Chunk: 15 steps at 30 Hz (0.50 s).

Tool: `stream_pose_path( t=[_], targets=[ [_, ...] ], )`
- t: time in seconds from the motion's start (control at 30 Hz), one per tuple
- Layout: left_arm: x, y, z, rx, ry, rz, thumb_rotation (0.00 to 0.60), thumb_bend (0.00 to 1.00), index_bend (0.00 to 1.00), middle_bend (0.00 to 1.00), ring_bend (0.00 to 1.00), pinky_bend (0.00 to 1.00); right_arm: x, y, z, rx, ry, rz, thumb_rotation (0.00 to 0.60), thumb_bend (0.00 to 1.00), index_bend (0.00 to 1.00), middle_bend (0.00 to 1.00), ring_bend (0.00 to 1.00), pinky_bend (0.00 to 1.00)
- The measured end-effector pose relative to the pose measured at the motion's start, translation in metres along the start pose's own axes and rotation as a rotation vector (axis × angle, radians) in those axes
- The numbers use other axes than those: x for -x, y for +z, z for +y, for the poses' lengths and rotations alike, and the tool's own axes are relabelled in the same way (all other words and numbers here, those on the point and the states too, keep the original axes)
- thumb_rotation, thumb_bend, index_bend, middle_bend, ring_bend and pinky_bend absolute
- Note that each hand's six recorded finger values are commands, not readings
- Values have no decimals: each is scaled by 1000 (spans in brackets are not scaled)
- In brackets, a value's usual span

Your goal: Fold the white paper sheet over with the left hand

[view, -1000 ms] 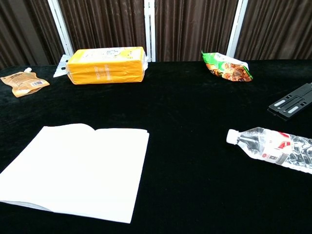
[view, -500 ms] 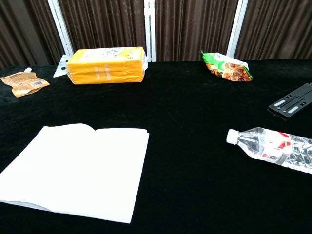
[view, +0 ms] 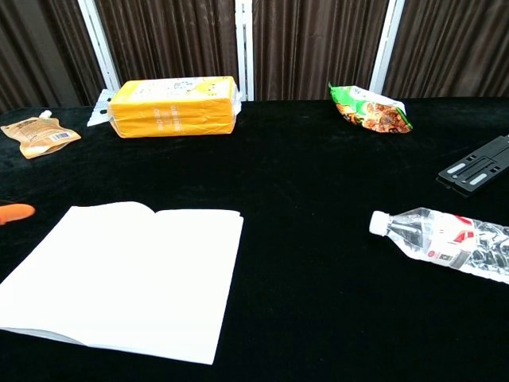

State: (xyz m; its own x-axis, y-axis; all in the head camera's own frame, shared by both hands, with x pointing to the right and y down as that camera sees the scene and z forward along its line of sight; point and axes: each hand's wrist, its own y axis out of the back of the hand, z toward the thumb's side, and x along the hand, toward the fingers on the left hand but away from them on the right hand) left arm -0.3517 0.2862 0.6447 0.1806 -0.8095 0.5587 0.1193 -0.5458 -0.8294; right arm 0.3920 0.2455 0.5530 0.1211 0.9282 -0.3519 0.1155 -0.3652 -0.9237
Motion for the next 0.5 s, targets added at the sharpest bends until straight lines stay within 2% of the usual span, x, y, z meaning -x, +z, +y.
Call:
stream_pose_path(
  t=[0.5],
  targets=[
    [-20, 16, -21, -42, -57, -27, 600, 132, 0, 0, 0, 0, 0, 0, 0, 7, 2, -1, 600, 63, 0, 0, 0, 0]
  ],
)
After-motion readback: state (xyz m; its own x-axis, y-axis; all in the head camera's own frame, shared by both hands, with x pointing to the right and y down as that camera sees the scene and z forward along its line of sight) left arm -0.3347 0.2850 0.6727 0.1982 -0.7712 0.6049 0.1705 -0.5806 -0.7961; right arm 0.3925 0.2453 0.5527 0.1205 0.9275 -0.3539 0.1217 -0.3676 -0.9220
